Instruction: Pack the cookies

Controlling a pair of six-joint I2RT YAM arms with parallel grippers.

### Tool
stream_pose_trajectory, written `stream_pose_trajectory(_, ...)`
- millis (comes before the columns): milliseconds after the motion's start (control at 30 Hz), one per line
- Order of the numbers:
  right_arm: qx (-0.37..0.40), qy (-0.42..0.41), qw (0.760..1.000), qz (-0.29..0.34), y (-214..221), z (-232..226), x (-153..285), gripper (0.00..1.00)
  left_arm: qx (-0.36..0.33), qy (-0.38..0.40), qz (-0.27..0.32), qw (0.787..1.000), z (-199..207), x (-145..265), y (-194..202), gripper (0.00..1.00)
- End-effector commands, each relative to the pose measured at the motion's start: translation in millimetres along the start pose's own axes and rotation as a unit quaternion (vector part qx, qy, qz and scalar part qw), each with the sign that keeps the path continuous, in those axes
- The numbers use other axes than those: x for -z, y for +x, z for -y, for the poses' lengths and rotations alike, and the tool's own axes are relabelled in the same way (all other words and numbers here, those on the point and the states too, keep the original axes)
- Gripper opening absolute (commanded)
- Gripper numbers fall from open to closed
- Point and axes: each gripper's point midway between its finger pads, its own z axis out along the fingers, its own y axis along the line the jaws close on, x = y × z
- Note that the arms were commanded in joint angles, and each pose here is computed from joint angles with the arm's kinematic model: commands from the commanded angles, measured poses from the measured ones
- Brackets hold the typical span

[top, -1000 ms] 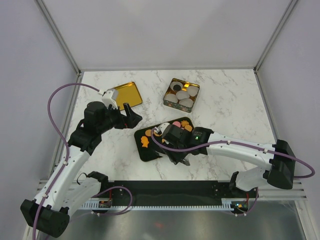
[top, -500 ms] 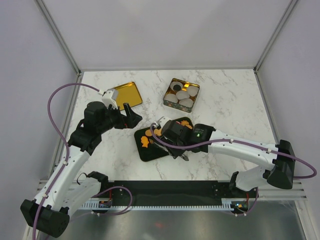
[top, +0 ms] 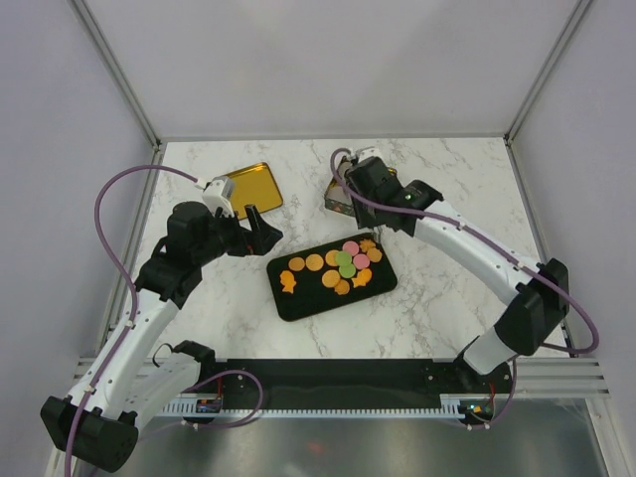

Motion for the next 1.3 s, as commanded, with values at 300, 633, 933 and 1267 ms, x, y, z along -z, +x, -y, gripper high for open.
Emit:
stream_pose_trajectory(300, -0.12, 0.117, 0.985, 0.045, -78, 111, -96, 0.28, -0.017, 0.008, 0.037, 0.999, 9, 9, -22, 0.98)
stream_pose_trajectory(633, -0.124, 0.102, 0.986, 0.042, -76, 115, -101, 0.28, -0.018, 0.006, 0.038, 0.999, 9, 9, -23, 0.99)
stream_pose_trajectory(933, -0.119, 0.097, 0.988, 0.031, -61, 114, -99, 0.27, -0.017, 0.007, 0.035, 0.999, 9, 8, -22, 0.98)
stream_pose_trajectory(1267, -0.119, 0.09, 0.988, 0.024, -49, 112, -94, 0.28, -0.016, 0.008, 0.033, 0.999, 9, 7, -21, 0.99)
